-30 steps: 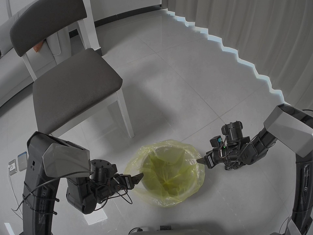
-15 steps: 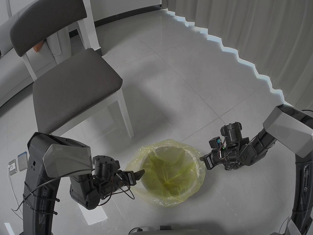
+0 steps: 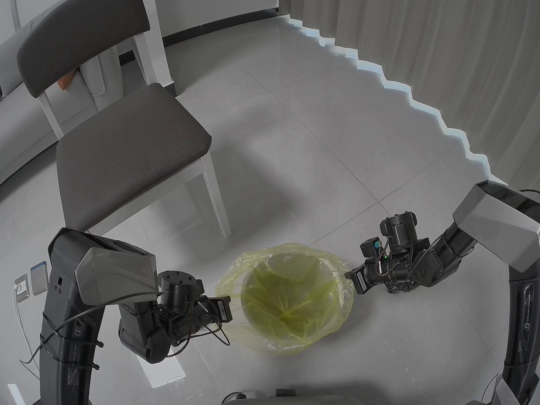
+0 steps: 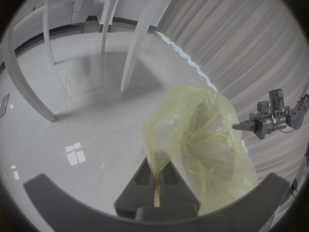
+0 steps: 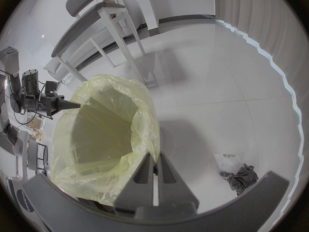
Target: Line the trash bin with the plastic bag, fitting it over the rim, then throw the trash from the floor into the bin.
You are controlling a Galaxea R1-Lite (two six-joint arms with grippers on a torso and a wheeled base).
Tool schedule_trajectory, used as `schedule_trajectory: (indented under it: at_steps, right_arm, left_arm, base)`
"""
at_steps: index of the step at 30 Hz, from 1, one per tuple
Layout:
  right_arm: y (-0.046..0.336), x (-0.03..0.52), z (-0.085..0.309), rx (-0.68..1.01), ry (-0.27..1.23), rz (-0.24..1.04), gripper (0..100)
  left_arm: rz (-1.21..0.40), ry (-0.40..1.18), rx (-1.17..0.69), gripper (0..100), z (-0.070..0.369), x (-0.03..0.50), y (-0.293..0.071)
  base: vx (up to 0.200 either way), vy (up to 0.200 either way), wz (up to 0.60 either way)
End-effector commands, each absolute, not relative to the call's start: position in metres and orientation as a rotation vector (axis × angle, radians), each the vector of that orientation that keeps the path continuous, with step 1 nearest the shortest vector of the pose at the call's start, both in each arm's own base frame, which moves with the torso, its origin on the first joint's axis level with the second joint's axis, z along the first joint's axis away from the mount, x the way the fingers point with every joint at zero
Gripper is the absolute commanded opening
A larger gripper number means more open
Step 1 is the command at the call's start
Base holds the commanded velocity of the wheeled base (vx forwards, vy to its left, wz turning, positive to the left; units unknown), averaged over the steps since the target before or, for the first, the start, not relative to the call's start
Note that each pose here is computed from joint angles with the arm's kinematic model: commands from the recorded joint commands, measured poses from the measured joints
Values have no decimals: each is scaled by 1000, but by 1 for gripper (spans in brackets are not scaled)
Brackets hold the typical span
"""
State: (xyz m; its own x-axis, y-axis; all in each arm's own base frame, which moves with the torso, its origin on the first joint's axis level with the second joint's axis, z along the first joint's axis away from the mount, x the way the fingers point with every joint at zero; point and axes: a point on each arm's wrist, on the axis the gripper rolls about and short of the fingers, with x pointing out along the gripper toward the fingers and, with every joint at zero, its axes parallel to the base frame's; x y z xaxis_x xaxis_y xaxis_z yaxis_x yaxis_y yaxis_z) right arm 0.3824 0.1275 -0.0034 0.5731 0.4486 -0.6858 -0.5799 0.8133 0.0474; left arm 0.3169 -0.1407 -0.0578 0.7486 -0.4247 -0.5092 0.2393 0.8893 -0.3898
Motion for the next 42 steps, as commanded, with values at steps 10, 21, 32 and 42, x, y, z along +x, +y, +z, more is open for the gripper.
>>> schedule_trajectory:
  at_steps: [10, 21, 32, 42]
  right_arm:
    - [123, 393, -29, -184, 788, 592, 0]
    - [125, 404, -47, -184, 813, 589, 0]
    - [126, 405, -47, -187, 857, 592, 0]
    - [127, 405, -50, -187, 867, 591, 0]
  left_arm:
    - [-387, 649, -302, 0, -78, 324, -151]
    - [-394, 696, -239, 0, -77, 329, -155]
    - [-405, 716, -210, 0, -75, 330, -160]
    - [-398, 735, -200, 0, -75, 328, -158]
  base:
    - [0, 0, 0]
    - [0, 0, 0]
    - [0, 0, 0]
    - [0, 0, 0]
